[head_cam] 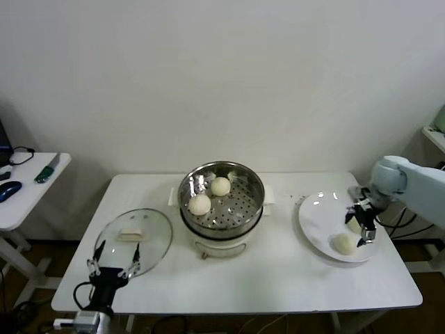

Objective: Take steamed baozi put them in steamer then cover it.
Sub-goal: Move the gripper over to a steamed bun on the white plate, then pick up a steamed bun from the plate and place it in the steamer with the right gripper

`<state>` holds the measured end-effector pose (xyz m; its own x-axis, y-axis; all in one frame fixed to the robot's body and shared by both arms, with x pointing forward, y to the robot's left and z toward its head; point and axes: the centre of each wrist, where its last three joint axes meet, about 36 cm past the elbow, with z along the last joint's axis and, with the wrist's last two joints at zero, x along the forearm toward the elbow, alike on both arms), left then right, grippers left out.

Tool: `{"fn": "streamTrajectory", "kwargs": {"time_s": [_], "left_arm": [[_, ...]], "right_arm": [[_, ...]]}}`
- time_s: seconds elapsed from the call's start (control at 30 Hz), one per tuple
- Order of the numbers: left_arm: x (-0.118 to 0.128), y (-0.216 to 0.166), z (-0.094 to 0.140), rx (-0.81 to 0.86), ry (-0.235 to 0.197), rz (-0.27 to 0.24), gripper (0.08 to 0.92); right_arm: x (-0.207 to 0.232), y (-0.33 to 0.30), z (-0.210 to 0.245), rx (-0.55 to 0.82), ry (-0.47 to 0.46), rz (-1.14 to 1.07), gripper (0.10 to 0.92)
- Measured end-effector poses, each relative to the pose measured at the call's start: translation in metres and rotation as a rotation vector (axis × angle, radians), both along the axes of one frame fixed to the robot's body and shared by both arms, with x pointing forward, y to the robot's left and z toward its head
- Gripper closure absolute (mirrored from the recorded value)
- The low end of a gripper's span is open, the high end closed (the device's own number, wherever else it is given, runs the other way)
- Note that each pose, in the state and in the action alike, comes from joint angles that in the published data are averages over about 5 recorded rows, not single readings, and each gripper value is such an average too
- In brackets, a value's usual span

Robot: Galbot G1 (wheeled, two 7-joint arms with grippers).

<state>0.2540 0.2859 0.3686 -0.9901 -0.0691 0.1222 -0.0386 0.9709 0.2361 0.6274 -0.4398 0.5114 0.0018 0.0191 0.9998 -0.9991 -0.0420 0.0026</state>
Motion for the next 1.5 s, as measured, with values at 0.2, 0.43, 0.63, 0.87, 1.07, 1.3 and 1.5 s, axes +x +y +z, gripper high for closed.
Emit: {"fn": "streamTrajectory", "kwargs": {"time_s": [0.2,0.43,0.63,0.87,1.07,1.3,1.5], "left_arm": [[0.0,0.001,-0.003,0.004,0.008,0.006,0.177],[0.0,0.002,-0.006,0.008,0.017,0.01,0.177],[0.0,0.002,-0.007,0.011,0.02,0.011,0.177],[0.0,0.003,-0.008,0.013,0.021,0.013,0.177],[0.0,0.003,-0.009,0.013,0.023,0.014,0.177],[0.0,0.003,-0.008,0.013,0.022,0.014,0.177],[-0.001,0.003,-0.009,0.013,0.023,0.015,0.177]], "right_arm": [[0.002,-0.003,-0.024,-0.013,0.007,0.007,0.2],[0.013,0.002,-0.037,-0.007,0.0,0.008,0.2],[0.018,0.011,-0.051,-0.007,0.017,0.019,0.2],[0.019,0.015,-0.061,-0.009,0.034,0.027,0.201],[0.023,0.016,-0.062,-0.01,0.035,0.029,0.249],[0.026,0.015,-0.057,-0.009,0.036,0.032,0.306],[0.03,0.016,-0.048,-0.002,0.03,0.047,0.319]]}}
